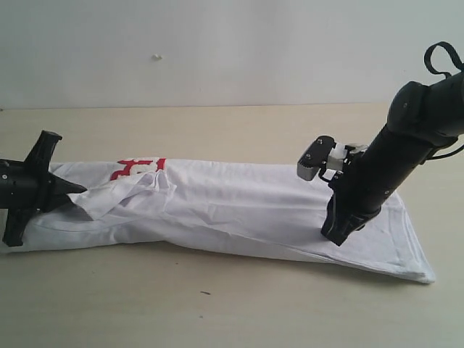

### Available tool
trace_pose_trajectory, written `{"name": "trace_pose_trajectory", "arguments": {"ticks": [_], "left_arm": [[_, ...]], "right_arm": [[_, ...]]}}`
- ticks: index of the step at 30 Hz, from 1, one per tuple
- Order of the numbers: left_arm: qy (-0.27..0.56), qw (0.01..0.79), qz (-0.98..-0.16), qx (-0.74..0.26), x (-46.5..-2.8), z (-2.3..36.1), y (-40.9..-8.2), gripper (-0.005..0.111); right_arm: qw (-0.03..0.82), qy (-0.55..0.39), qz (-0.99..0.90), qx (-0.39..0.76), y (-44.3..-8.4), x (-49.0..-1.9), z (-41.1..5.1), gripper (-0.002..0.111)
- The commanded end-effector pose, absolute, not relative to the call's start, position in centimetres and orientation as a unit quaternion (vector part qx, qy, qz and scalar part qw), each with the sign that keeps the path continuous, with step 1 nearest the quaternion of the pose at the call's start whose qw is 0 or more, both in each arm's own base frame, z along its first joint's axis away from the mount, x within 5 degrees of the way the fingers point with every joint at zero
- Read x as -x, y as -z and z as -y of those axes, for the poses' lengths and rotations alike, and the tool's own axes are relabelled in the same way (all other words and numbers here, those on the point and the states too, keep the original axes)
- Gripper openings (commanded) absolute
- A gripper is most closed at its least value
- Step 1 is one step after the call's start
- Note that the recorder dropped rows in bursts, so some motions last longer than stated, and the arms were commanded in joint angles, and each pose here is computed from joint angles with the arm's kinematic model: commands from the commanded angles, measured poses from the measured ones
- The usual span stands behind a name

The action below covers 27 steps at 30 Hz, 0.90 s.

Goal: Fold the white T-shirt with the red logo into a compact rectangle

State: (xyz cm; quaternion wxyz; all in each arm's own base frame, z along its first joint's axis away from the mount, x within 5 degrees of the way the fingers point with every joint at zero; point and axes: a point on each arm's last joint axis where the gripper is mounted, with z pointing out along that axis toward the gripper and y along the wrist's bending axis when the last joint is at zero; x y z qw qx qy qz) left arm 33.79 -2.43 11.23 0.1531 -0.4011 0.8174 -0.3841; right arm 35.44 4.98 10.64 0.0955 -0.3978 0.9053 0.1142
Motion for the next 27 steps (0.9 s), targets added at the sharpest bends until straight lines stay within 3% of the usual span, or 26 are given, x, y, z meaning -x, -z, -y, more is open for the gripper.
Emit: {"name": "trace_pose_trajectory", "arguments": {"ticks": [1,18,21,27], "left_arm": [[0.378,0.159,-0.817,0.406,-34.00,2.40,-11.31,0.000],[0.371,0.167,-0.830,0.381,-33.93,2.42,-11.27,0.003],[0.372,0.169,-0.832,0.376,-33.94,2.45,-11.30,0.018],[0.388,0.170,-0.831,0.360,-33.96,2.72,-11.52,0.062]], "right_arm": [[0.070,-0.118,-0.904,0.405,-8.91,-35.14,-4.90,0.004],[0.068,-0.120,-0.904,0.405,-8.83,-35.11,-4.90,0.004],[0.068,-0.120,-0.904,0.404,-8.83,-35.11,-4.90,0.004],[0.067,-0.120,-0.904,0.404,-8.83,-35.09,-4.91,0.004]]}}
